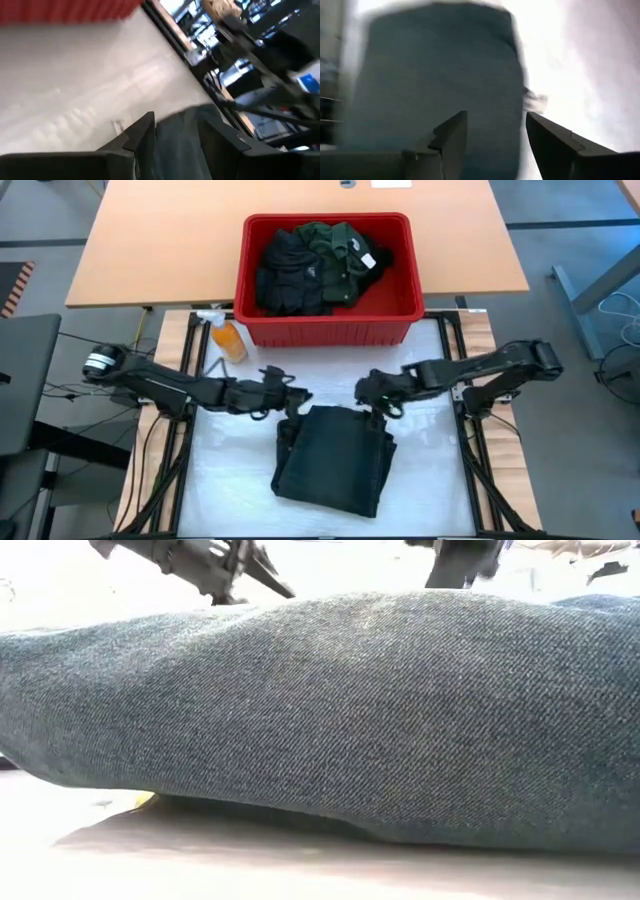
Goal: Fold laundry
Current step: Fold the blue pants
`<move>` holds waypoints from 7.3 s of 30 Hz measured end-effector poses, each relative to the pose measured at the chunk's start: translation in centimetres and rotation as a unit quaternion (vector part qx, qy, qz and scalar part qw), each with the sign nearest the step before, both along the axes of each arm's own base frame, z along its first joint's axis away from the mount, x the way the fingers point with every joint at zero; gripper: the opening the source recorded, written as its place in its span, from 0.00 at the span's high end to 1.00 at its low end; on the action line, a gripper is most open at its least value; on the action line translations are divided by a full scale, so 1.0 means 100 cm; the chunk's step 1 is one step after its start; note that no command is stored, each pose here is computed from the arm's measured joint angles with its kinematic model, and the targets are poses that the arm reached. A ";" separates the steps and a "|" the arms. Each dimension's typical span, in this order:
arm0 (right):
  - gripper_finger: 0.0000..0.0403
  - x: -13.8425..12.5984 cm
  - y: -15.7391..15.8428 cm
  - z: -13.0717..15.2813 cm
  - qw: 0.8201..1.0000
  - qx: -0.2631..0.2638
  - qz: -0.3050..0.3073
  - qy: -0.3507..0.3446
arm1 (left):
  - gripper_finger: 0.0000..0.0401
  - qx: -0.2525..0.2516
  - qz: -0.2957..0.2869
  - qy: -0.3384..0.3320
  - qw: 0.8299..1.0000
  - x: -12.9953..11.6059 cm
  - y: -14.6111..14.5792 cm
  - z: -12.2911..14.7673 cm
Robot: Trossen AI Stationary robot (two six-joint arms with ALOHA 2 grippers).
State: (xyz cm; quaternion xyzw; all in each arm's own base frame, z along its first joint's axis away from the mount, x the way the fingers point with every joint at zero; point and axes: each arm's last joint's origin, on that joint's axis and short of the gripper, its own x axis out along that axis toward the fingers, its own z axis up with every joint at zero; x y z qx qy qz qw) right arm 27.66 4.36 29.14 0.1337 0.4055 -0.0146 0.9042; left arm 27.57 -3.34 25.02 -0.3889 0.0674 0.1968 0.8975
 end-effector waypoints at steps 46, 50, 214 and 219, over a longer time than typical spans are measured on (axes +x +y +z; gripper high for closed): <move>0.96 0.088 -0.034 -0.117 0.988 0.138 0.066 -0.002 | 0.66 -0.052 -0.018 0.095 0.994 -0.079 -0.064 -0.065; 0.96 0.074 -0.020 -0.070 0.987 0.111 0.094 -0.064 | 0.66 -0.038 0.018 0.081 0.996 -0.073 -0.054 -0.061; 0.96 -0.069 0.017 -0.053 0.958 0.030 -0.274 -0.079 | 0.69 0.112 -0.147 0.195 0.963 -0.004 0.073 -0.069; 0.96 -0.049 0.014 -0.092 0.942 -0.008 -0.335 -0.028 | 0.69 0.084 -0.126 0.236 0.960 -0.013 0.072 -0.083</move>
